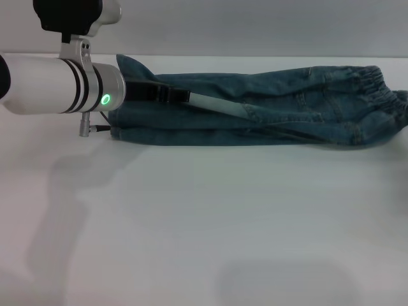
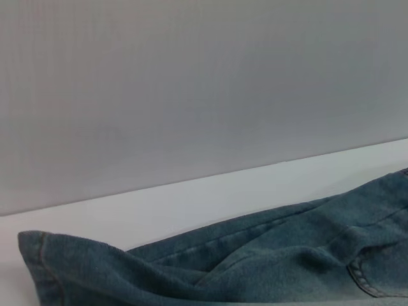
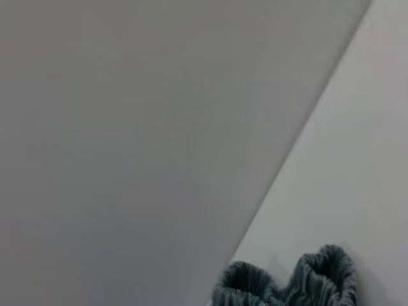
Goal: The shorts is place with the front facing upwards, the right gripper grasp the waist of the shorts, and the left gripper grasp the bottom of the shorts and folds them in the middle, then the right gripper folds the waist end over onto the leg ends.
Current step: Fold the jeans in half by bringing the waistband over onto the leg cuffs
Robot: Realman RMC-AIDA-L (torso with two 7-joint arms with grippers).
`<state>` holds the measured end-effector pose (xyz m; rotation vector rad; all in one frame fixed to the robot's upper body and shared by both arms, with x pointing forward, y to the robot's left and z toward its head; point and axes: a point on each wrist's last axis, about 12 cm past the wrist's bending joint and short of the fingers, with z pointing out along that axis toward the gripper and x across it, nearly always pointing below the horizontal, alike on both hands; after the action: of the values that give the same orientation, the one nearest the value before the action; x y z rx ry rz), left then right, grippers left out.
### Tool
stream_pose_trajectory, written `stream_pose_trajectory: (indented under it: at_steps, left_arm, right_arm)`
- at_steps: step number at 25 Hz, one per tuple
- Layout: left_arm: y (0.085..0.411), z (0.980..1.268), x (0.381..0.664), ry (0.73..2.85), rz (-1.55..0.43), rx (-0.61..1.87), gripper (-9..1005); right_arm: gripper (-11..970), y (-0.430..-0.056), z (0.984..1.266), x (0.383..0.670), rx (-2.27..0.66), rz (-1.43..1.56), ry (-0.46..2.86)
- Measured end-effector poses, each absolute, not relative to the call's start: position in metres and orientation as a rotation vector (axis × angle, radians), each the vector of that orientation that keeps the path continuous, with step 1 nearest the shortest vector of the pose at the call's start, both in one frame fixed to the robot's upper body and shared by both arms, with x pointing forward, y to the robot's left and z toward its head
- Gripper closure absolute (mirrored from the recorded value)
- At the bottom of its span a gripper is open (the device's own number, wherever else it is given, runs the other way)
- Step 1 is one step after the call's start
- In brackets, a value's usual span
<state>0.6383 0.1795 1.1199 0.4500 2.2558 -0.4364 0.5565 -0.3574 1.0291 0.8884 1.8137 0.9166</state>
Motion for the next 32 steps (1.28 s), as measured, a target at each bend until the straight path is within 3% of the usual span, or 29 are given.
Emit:
stream_pose_trajectory:
  at_steps: [11,27,32]
  left_arm:
    - [0.176,1.103,0.631,2.242,-0.448,0.407,144]
    - [0.177,1.09,0.621,2.231,-0.463,0.368,148]
    - [0.192,1.087,0.616,2.218,-0.448,0.291,148]
  right_arm:
    - [899,-0.344,1.082,0.58,0.651,1.067,1.702]
    - [899,-0.242,1.16,0.655,0.277,1.236,1.727]
    - [899,-0.213,1.176,0.67,0.208,1.235,1.745]
